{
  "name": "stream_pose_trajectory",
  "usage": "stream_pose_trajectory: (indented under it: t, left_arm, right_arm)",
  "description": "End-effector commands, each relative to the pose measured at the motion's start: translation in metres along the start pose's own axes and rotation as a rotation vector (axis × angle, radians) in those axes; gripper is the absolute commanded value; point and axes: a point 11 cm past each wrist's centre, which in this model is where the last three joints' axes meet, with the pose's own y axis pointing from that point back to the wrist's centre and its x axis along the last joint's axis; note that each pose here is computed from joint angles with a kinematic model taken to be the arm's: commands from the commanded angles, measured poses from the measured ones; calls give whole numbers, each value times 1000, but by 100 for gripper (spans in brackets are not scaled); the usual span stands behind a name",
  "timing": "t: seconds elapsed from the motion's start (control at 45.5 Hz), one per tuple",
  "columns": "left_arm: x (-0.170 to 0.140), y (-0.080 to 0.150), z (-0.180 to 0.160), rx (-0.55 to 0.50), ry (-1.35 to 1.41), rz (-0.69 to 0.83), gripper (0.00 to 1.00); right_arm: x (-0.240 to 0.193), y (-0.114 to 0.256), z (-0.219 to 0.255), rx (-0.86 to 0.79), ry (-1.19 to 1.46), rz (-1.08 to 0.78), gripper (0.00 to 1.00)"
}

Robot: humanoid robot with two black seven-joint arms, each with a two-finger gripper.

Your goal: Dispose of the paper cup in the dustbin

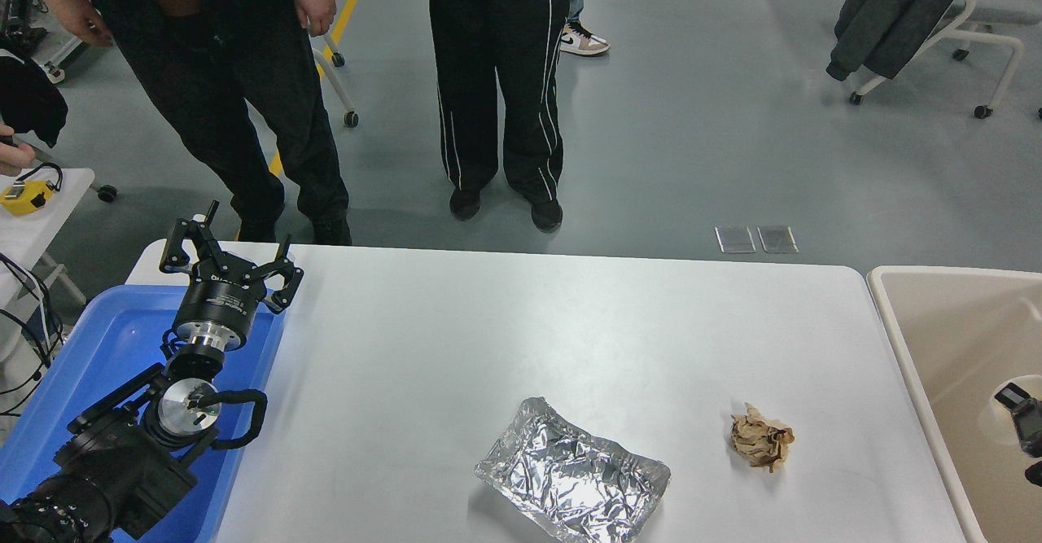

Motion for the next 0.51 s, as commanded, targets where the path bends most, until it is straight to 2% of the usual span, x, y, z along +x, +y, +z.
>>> stream_pose_trajectory:
  t: [0.0,0.11,0.22,0.374,0.484]
  left_arm:
    - [0,0,0,0,0,0,100]
    - [0,0,0,0,0,0,100]
    - [0,0,0,0,0,0,100]
    - [0,0,0,0,0,0,100]
    - [0,0,0,0,0,0,100]
  right_arm:
    - [10,0,0,1,-12,84,68]
    - [14,1,-1,4,-18,93,86]
    - [25,4,-11,22,-35,107,97]
    - [48,10,-30,56,-70,129,98]
    - [84,16,-32,70,-141,168,99]
